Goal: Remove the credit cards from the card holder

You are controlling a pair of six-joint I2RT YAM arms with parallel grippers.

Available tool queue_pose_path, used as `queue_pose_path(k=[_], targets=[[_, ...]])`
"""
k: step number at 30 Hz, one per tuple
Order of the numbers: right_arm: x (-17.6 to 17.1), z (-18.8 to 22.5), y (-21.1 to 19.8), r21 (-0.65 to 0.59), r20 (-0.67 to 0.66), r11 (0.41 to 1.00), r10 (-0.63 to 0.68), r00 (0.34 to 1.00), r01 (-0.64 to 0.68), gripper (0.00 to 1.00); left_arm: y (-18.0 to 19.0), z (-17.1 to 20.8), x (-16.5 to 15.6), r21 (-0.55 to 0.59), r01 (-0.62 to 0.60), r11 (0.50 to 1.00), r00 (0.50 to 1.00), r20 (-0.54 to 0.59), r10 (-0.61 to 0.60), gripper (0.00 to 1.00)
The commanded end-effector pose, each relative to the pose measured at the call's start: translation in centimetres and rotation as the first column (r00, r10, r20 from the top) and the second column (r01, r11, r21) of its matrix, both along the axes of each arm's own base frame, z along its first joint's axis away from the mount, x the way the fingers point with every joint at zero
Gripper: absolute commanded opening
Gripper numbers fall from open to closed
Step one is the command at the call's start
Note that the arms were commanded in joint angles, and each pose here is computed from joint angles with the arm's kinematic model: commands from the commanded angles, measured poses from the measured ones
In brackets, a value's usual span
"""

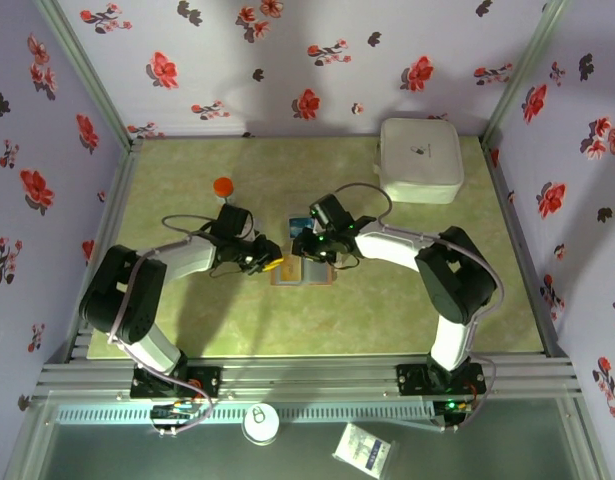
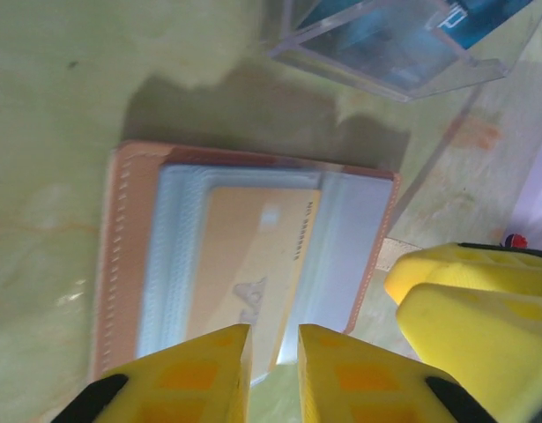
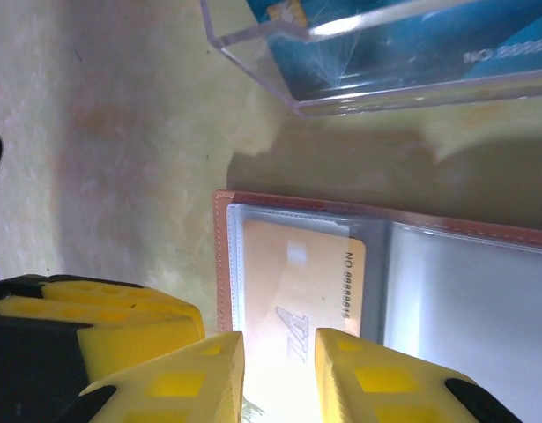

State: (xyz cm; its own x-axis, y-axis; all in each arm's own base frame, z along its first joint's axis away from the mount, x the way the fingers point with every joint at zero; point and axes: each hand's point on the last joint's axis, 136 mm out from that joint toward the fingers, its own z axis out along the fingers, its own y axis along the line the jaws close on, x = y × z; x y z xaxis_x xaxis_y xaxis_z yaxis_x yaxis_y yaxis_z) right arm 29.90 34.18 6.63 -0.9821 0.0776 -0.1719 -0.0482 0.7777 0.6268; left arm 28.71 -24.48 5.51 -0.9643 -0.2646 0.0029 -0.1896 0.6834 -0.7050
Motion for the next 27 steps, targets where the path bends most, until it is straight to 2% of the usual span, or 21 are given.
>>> queue_pose_path(k=[1, 14, 27], targets=[[-0.1, 0.4, 1.0, 0.026, -0.017, 0.999, 0.021, 1.000, -0.020, 0.29, 0.3, 0.2, 0.1, -0.002, 0.010, 1.000, 0.999, 0.030, -0.009, 0.18], [-1.0, -1.3, 0.6, -0.002, -0.064, 0.999, 0.033, 0.997, -0.033, 0.28, 0.0, -2.3, 0.2, 0.020, 0.040, 0.999, 0.999, -0.015, -0.040, 0.04], [-1.6, -2.9, 0.1, -0.041, -0.101, 0.998, 0.033, 0.994, -0.037, 0.28, 0.7, -3.6, -0.4, 0.059, 0.037, 0.998, 0.999, -0.033, -0.035, 0.02]])
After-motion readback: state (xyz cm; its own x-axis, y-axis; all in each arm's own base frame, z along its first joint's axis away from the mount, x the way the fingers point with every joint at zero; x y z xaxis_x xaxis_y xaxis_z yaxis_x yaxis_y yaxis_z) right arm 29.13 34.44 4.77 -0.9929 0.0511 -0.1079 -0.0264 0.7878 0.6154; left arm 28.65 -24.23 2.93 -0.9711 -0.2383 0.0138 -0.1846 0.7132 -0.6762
